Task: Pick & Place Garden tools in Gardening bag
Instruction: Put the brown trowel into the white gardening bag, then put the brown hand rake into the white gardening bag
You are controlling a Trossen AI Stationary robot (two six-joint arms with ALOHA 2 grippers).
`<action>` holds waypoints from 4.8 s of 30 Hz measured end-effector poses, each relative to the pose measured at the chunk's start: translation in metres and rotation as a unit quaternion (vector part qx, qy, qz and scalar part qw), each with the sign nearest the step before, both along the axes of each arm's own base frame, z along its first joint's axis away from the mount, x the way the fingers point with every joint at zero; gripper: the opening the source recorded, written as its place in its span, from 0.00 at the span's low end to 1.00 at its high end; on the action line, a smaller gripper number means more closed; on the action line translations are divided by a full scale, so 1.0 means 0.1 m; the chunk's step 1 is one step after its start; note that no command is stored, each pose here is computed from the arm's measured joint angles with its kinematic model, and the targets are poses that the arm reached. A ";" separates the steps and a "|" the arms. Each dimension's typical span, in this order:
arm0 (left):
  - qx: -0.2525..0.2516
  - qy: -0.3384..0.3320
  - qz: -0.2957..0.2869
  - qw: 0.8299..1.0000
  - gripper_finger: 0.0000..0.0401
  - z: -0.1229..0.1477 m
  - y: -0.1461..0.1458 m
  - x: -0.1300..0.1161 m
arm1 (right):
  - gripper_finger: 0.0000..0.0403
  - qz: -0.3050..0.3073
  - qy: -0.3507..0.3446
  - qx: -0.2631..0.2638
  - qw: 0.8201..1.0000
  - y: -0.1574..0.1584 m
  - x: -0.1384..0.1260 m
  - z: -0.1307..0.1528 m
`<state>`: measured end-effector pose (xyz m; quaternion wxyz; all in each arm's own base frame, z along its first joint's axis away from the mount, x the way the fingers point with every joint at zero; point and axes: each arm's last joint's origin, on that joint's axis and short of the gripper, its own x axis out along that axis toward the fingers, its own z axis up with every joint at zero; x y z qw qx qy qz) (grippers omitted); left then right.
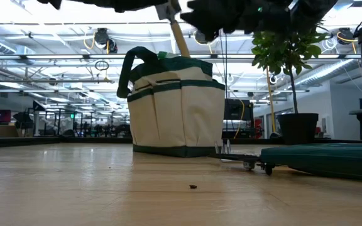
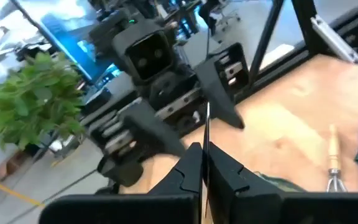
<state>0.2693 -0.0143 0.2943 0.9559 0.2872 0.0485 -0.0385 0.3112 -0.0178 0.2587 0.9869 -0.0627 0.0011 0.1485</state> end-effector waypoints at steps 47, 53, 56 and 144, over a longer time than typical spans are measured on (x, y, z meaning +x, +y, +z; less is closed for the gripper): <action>-0.126 0.218 0.063 0.966 0.05 -0.82 0.21 0.32 | 0.50 0.003 0.049 0.012 0.999 0.01 -0.06 -0.03; -0.124 0.216 0.090 0.964 0.05 -0.82 0.22 0.32 | 0.50 0.005 0.053 0.012 0.998 0.03 -0.06 -0.03; -0.119 0.217 0.103 0.963 0.08 -0.83 0.23 0.32 | 0.50 0.011 0.053 0.012 0.998 0.07 -0.05 -0.03; -0.086 0.100 0.128 0.983 0.58 -0.18 0.02 -0.05 | 0.50 -0.138 0.436 0.086 0.885 1.39 -0.42 -1.51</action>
